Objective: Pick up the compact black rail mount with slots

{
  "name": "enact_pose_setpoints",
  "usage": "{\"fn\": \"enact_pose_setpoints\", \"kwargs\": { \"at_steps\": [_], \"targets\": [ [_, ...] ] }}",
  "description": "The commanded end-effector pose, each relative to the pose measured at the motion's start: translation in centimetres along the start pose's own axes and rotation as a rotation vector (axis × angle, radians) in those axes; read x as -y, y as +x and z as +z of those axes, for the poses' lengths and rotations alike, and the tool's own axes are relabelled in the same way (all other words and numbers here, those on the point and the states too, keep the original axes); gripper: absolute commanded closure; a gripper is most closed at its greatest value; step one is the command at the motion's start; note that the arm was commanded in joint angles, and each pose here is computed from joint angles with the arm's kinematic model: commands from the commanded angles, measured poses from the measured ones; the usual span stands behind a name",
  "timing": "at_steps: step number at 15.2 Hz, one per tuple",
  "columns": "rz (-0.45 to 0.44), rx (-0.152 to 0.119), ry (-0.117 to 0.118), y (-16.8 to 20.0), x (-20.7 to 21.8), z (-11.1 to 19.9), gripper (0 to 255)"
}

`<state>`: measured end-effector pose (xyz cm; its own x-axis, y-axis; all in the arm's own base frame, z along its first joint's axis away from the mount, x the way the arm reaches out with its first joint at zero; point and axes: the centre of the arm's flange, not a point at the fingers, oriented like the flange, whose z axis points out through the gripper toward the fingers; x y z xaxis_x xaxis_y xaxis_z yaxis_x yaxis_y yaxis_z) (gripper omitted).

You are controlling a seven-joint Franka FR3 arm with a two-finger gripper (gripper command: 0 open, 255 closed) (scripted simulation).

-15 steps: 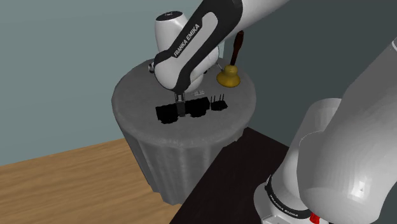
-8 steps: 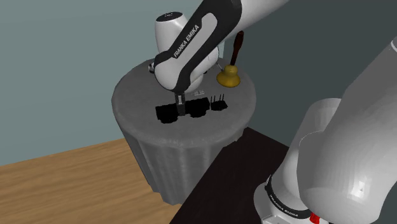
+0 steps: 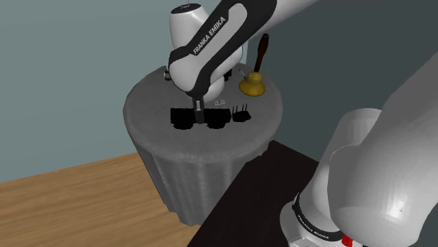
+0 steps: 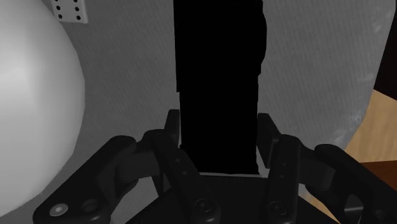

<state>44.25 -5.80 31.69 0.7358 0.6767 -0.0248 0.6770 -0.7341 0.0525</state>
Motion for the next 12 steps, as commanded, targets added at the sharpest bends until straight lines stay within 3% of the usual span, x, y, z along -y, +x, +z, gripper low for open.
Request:
{"fn": "enact_pose_setpoints", "kwargs": {
  "at_steps": [1,12],
  "targets": [
    [0.000,0.000,0.000,0.0,-0.2,-1.1,255],
    [0.000,0.000,0.000,-0.2,-0.4,-5.9,255]
  ]
}}
